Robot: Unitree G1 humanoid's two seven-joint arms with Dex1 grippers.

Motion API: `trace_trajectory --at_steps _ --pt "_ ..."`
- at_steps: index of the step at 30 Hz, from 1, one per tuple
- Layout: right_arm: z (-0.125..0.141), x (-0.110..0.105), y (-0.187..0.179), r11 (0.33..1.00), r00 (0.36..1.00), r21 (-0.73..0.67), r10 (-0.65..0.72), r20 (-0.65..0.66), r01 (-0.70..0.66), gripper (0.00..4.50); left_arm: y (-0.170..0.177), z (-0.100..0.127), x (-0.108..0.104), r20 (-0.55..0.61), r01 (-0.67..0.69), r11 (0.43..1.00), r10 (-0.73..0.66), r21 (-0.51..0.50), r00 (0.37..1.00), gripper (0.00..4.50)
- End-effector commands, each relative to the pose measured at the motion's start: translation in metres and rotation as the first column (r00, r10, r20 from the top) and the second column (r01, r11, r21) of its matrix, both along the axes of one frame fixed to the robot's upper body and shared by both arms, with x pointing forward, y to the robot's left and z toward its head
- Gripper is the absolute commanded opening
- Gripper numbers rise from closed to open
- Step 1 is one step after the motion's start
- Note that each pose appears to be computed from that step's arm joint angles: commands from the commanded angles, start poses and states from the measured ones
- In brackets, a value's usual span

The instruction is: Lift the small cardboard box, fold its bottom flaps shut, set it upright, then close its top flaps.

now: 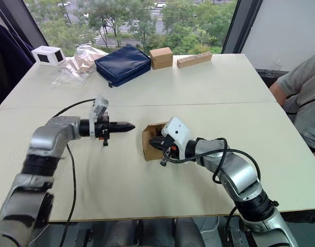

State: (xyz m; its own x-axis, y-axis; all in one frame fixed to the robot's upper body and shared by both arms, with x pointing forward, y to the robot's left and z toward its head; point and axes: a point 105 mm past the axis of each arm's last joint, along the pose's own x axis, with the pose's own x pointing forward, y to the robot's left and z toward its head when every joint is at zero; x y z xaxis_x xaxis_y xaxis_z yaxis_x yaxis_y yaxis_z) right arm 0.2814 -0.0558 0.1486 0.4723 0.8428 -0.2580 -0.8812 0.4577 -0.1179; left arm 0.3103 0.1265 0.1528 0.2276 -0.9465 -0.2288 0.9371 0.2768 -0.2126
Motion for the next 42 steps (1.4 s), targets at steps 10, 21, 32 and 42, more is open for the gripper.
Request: trace_trajectory --at_steps 10,21,32,42 --pt "0.007 -0.002 0.000 1.000 1.000 0.022 0.016 0.018 -0.016 0.00 -0.039 0.006 -0.026 -0.004 0.038 0.998 -0.038 -0.049 0.999 0.04" --pt "0.040 -0.007 -0.009 0.994 0.994 0.065 0.080 0.068 -0.085 0.00 -0.046 -0.009 -0.013 0.030 0.015 1.000 -0.015 -0.007 0.999 0.04" --pt "0.055 0.057 -0.018 0.992 0.975 -0.097 -0.060 0.214 0.082 0.00 -0.049 -0.011 -0.015 0.045 0.020 1.000 -0.019 -0.005 0.999 0.04" --pt "0.029 0.043 -0.013 0.980 0.987 -0.196 0.071 0.143 -0.042 0.00 -0.046 -0.008 -0.017 0.057 0.004 1.000 -0.003 -0.007 0.998 0.04"
